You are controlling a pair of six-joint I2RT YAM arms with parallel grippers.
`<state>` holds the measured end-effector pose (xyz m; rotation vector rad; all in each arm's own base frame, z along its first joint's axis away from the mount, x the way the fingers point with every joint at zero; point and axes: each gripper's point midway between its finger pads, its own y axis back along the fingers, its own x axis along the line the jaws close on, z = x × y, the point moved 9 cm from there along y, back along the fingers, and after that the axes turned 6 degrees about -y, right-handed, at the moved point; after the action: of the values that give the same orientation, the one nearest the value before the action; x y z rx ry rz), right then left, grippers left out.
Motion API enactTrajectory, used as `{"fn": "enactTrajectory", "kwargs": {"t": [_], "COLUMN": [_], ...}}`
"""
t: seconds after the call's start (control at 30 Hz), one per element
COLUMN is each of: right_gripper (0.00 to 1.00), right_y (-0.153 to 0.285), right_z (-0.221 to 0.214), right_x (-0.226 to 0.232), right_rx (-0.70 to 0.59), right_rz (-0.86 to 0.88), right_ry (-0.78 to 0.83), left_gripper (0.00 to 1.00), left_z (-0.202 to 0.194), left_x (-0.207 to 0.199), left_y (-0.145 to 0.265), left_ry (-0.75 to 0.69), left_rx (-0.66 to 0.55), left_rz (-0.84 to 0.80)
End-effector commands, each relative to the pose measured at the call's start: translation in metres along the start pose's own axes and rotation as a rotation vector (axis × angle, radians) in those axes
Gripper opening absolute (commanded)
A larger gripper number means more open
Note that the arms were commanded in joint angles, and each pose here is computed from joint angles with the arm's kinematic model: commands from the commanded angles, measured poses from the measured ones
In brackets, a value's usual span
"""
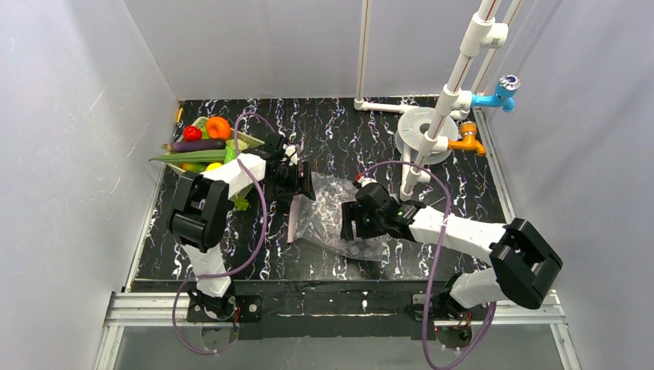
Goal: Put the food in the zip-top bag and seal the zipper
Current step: Pick up the zipper food storage bag at the center of the board.
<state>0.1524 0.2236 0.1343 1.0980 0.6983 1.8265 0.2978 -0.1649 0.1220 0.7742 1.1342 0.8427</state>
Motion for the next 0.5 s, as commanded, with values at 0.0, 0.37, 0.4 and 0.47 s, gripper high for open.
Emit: {"fn": "enactTrajectory", "kwargs": {"t": [0.0, 0.37, 0.4, 0.47], "right_gripper": [0.79, 0.77, 0.77, 0.77], "right_y": [-0.013, -0.029, -0.030, -0.031], "right_z": [0.000, -0.002, -0.002, -0.002], "right_x": [0.001, 0.003, 0.003, 0.003], "right_rx": [0.012, 0.068, 0.073, 0.076], "right_rz": [0.013, 0.001, 0.001, -0.002], "right_ry": [-0.013, -0.015, -0.013, -0.011], "left_gripper": [0.70, 0.48, 0.46, 0.42], "left_z": [0.002, 0.001, 0.000, 0.001], "left_x": [-0.012, -0.018, -0.019, -0.020], "left_y": [0.015, 0.014, 0.012, 0.009], "left_ry": [-0.020, -0.002, 0.002, 0.013], "left_rx": [-0.055, -0.057, -0.050, -0.039], "left_rz": [-0.076, -0.158, -0.170, -0.191]}}
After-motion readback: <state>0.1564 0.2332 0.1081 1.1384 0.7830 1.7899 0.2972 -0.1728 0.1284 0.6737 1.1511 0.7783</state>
